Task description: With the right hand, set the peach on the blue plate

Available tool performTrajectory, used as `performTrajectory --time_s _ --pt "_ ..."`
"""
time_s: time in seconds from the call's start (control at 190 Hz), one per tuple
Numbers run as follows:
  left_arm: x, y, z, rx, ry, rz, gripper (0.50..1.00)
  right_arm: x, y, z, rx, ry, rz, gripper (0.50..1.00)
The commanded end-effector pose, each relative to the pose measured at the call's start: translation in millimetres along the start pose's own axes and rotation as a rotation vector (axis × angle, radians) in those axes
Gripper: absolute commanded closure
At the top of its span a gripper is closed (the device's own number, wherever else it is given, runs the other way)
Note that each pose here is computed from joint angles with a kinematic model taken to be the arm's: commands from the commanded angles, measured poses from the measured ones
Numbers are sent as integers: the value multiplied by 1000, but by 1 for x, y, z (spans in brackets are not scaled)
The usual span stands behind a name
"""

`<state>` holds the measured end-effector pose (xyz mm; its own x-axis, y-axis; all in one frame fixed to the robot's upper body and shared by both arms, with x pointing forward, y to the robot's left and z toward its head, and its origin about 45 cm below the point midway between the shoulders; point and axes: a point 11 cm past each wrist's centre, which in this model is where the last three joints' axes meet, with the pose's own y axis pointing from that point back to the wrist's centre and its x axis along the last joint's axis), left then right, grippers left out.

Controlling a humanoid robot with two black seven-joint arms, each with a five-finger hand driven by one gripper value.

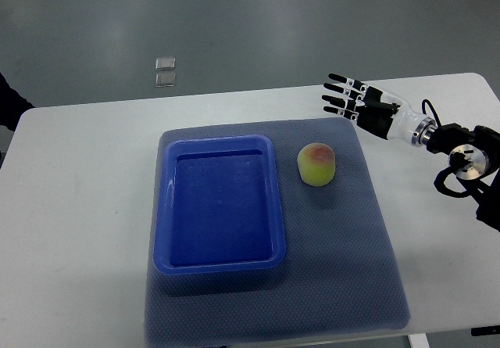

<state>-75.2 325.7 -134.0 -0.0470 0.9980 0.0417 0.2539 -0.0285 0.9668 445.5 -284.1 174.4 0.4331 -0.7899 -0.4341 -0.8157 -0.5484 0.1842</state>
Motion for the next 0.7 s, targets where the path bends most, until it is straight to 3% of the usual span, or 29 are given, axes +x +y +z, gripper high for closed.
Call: performTrajectory --time_s 0.0,0.341,0.693 --pt "-1 0 -1 3 -20 5 500 1 1 1 -3 2 2 566" --pt "-1 0 0 4 2 3 500 2 1 0 -12 18 3 568" --pt "0 0 -1 4 3 6 500 -28 -11 -11 -246 576 -137 568"
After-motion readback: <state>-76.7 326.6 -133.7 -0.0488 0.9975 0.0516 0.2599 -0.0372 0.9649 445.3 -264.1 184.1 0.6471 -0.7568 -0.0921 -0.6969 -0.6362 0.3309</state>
